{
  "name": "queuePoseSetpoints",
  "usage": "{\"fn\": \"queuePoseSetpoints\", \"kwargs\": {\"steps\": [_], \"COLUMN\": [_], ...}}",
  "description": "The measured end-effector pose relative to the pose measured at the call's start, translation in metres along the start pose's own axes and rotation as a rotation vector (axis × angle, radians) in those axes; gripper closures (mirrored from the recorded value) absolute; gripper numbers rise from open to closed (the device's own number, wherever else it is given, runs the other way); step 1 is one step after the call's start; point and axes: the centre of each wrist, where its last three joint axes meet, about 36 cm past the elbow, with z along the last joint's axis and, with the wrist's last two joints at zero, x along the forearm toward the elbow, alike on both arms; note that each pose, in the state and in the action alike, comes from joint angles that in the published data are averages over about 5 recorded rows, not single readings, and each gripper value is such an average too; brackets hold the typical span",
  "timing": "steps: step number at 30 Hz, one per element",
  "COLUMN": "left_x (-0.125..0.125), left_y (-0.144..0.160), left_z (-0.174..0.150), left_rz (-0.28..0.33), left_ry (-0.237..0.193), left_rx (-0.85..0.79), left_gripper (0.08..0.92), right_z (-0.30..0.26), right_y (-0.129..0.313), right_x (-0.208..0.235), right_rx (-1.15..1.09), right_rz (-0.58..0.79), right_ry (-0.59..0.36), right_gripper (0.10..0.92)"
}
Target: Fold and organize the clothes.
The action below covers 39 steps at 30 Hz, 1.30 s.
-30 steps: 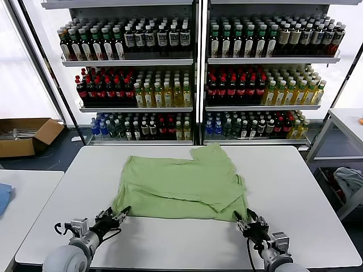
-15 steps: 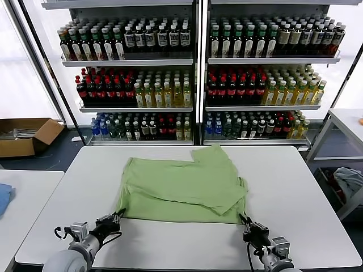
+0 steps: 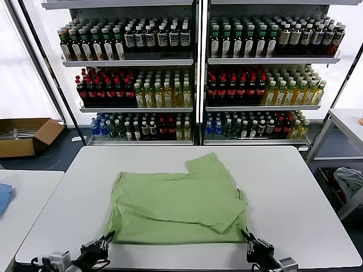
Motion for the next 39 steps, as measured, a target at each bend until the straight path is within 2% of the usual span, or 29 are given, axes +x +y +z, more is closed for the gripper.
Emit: {"fn": "queuePoseSetpoints", "kwargs": {"steps": [2,9,13,17,21,24,32,39], "left_x": [0.010,0.032,0.036,0.029,0.011,-0.008,-0.069,-0.126], "left_y": [-0.002,0.003,0.014,0.025,0.036,0.044,0.060,0.072], "left_z": [0.001,-0.007,-0.019,-0.037,-0.055,-0.066,-0.103,-0.132], "left_rz": [-0.012,-0.047,-0.061,-0.049,-0.013,0.024,0.106,0.134], "left_ry": [0.005,-0.001,-0.030,-0.072,-0.103,-0.114,-0.126,-0.119], "left_rx": [-0.004,-0.031,-0.052,-0.085,-0.121,-0.145,-0.205,-0.237], "left_gripper": [0.783,0.549,0.436,0.315,0.214,0.182,0.177,0.177], "right_z": [-0.002,-0.016,-0.029,-0.046,-0.063,-0.077,-0.118,-0.152], "right_y": [0.002,-0.003,-0.018,-0.039,-0.067,-0.086,-0.118,-0.128], "right_x": [0.007,0.020,0.017,0.001,-0.033,-0.066,-0.159,-0.226], "right_rx": [0.004,0.009,-0.003,-0.009,0.003,0.007,-0.009,-0.009], "right_rz": [0.000,-0.005,-0.012,-0.029,-0.060,-0.093,-0.183,-0.222], "right_ry": [0.000,-0.050,-0.109,-0.164,-0.199,-0.209,-0.173,-0.106], "right_gripper": [0.854,0.657,0.527,0.397,0.285,0.222,0.200,0.200]}}
